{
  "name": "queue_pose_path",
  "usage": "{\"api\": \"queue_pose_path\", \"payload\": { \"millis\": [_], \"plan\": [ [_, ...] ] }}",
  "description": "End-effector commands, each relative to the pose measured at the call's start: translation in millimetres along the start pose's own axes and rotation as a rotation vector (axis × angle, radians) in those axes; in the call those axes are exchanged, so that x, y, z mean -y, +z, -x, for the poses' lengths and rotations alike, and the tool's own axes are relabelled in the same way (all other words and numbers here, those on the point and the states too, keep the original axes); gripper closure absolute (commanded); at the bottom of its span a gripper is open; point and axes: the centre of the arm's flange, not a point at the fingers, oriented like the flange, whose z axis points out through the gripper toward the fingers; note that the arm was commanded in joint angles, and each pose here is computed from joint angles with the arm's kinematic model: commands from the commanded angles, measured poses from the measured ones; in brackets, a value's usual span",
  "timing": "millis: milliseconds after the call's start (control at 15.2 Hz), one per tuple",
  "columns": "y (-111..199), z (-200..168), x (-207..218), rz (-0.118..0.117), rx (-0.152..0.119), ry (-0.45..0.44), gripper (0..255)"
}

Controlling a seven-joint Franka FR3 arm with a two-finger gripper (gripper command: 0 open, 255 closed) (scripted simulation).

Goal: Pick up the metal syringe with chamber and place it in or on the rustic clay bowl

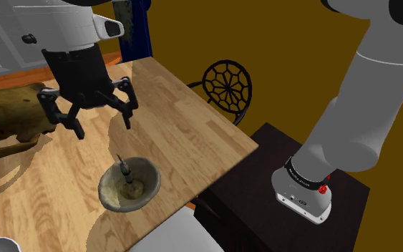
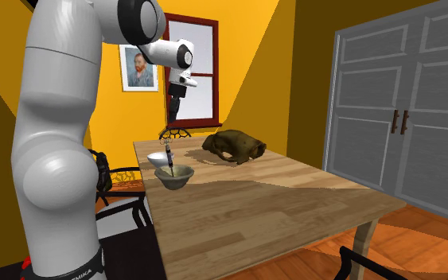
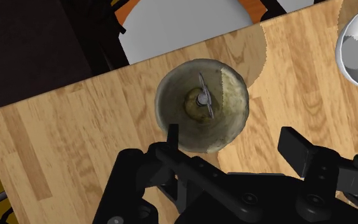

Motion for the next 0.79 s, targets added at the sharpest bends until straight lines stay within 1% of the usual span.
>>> {"api": "queue_pose_path", "payload": {
  "millis": [0, 66, 330, 726],
  "plan": [
    [0, 0, 0, 0.0, 0.0, 0.0, 0],
    [0, 0, 0, 0.0, 0.0, 0.0, 0],
    [-50, 0, 0, 0.0, 0.0, 0.0, 0],
    [-50, 0, 0, 0.0, 0.0, 0.0, 0]
  ]
}}
